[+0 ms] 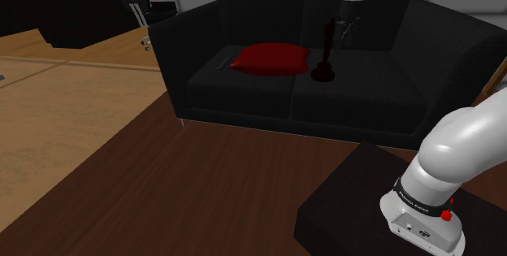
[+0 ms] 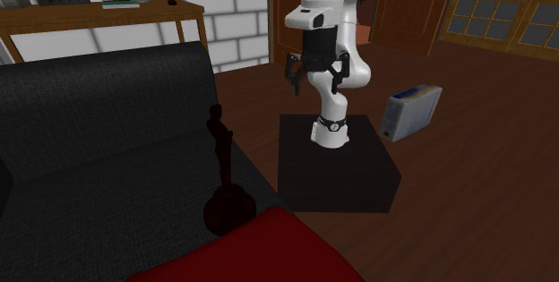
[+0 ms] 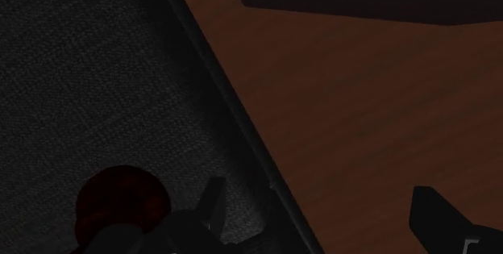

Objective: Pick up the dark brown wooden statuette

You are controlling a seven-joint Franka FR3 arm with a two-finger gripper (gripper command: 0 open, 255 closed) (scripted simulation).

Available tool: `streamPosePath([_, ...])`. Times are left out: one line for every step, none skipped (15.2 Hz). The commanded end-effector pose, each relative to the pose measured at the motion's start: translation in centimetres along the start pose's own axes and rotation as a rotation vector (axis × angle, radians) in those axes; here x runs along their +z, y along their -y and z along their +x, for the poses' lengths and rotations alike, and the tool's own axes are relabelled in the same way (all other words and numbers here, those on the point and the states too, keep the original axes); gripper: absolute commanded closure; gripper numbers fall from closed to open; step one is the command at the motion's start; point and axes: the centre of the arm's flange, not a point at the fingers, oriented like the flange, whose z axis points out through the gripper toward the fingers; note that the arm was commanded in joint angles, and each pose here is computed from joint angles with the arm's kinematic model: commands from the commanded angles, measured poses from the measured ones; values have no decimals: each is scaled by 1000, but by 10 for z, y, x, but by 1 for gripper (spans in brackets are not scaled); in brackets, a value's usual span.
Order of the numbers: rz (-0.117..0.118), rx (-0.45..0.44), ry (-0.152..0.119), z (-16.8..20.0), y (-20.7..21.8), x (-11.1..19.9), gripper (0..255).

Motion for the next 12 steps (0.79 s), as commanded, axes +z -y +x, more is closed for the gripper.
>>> streamPosePath([-17, 0, -18, 15, -19, -6, 0])
streamPosePath([-25, 1, -26, 21, -28, -8, 0])
streamPosePath([-33, 1, -34, 27, -37, -11, 0])
streamPosePath([-40, 1, -42, 34, -47, -13, 0])
streamPosePath([-48, 2, -51, 40, -56, -16, 0])
streamPosePath([-56, 2, -59, 46, -65, -19, 0])
streamPosePath([-63, 3, -67, 52, -74, -22, 0])
streamPosePath([-71, 3, -76, 58, -83, -25, 0])
streamPosePath([-79, 3, -84, 65, -93, -29, 0])
streamPosePath([-86, 4, -92, 71, -102, -32, 0])
streamPosePath([-94, 4, -101, 77, -111, -36, 0])
streamPosePath([-102, 4, -109, 83, -120, -40, 0])
